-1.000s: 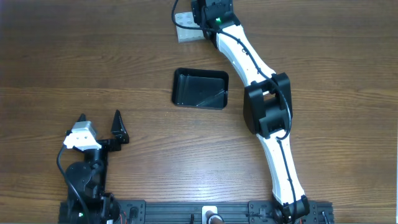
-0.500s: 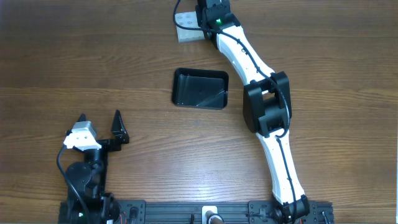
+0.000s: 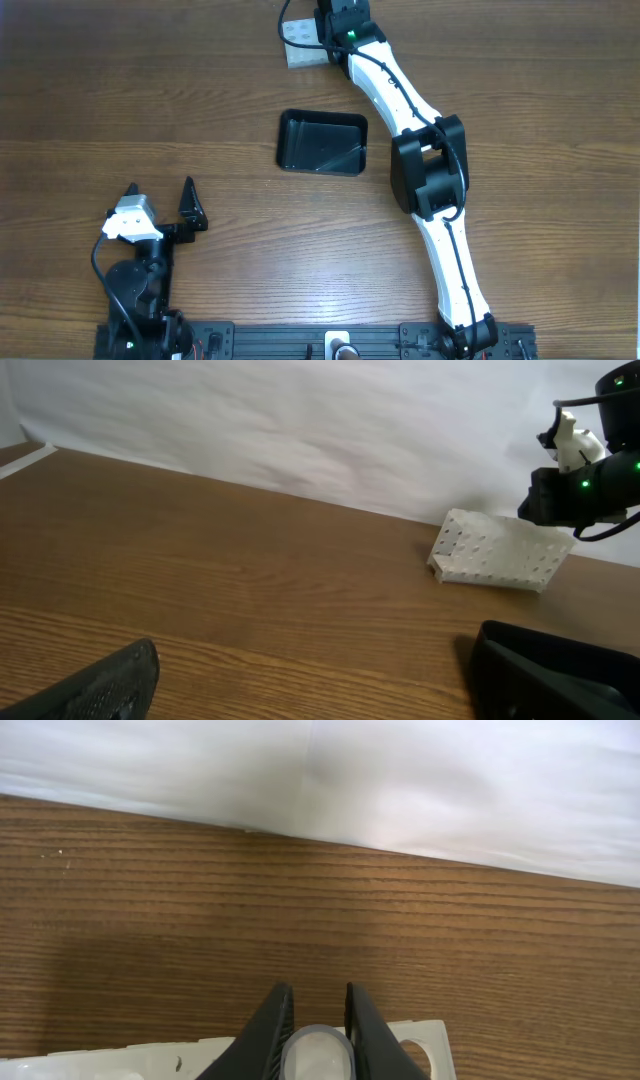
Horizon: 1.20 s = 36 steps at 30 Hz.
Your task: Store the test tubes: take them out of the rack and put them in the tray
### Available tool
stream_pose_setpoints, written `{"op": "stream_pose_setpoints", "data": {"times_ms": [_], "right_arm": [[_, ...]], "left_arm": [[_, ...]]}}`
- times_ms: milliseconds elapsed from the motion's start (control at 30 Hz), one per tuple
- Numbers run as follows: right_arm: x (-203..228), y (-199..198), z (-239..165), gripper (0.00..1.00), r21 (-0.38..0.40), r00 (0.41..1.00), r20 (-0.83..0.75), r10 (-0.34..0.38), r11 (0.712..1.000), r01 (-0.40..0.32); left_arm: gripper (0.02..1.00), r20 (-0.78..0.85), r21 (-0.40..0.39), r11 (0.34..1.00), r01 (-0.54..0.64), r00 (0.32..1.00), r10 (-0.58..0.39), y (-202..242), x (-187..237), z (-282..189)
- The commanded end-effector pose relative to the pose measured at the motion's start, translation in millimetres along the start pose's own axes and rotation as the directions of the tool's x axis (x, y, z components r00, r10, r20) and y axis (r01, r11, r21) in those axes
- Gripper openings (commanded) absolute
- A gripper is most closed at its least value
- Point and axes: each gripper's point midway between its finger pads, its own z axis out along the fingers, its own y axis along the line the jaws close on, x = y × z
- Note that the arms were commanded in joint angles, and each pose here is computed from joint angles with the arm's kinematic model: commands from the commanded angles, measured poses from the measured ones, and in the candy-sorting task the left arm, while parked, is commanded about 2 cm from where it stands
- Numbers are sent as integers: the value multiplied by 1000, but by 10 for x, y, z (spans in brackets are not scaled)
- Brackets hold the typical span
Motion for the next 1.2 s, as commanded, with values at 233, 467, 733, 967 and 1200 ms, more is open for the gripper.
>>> {"op": "stream_pose_setpoints", "data": {"times_ms": [233,467,733,967,1200], "right_arm": [[-460,-143,-322,121,8,995,88,38,999,-39],[-716,-209,-558,119,1,989,138,57,998,-57],[-952,-308,-911,119,-5,984,164,71,997,-71],[-999,-330,-1279,121,-41,983,121,135,991,-131],[-609,-152,-1587,110,-119,971,-94,222,965,-232]], "left_arm": [[996,-1,15,1000,-12,1000,12,-28,13,-1],[998,-1,15,1000,-12,1000,12,-28,13,-1],[998,-1,15,1000,-12,1000,12,-28,13,-1],[993,-1,15,1000,-12,1000,12,-28,13,-1],[998,-1,15,1000,-12,1000,12,-28,13,-1]]}}
